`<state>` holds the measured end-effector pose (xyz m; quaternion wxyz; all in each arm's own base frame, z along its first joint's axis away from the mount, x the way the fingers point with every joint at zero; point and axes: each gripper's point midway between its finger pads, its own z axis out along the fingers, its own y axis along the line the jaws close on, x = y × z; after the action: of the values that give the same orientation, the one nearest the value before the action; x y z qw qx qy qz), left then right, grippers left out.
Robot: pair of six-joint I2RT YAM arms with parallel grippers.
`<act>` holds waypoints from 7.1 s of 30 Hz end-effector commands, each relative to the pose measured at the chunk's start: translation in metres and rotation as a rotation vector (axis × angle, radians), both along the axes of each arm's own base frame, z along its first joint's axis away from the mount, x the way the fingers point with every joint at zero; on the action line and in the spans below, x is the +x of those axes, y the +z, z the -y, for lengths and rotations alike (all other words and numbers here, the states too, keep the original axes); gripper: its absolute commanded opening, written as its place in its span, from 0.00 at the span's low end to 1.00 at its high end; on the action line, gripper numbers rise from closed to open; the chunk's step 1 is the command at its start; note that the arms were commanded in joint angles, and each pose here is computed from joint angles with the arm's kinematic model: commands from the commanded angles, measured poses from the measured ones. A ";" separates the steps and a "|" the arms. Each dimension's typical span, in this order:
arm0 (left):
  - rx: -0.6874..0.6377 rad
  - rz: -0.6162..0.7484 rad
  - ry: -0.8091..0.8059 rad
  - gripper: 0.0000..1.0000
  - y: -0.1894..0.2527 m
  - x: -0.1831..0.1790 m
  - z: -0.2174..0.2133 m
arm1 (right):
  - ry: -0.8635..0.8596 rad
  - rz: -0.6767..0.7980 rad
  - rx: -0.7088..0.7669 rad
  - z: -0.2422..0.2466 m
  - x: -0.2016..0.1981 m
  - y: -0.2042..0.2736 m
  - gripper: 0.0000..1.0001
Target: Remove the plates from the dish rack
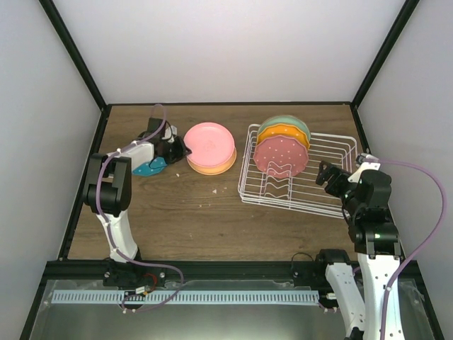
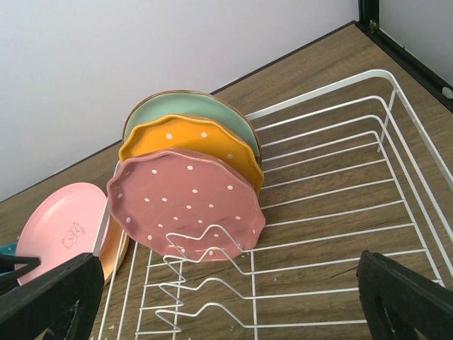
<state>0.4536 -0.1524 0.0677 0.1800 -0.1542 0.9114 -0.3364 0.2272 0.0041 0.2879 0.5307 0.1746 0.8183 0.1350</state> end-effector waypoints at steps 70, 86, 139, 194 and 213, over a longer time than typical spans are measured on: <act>0.274 1.185 -1.314 0.58 0.151 -0.058 0.262 | -0.001 0.041 -0.033 0.001 -0.009 0.014 1.00; 0.370 1.165 -1.294 0.57 0.107 -0.037 0.288 | 0.000 0.044 -0.028 0.001 -0.008 0.018 1.00; 0.175 1.378 -0.292 0.04 0.447 0.021 0.172 | 0.026 0.026 -0.007 -0.005 -0.007 0.003 1.00; -0.058 0.104 0.638 0.04 0.038 -0.026 -0.222 | 0.066 -0.010 0.092 -0.017 0.006 -0.014 1.00; -0.015 0.025 0.609 0.04 0.017 -0.036 -0.218 | 0.059 -0.021 0.099 -0.017 0.009 -0.018 1.00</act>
<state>0.4059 0.0715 0.0668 0.2576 -0.4460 0.8182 -0.2554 0.2336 0.0198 0.2672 0.5056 0.1765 0.8237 0.1864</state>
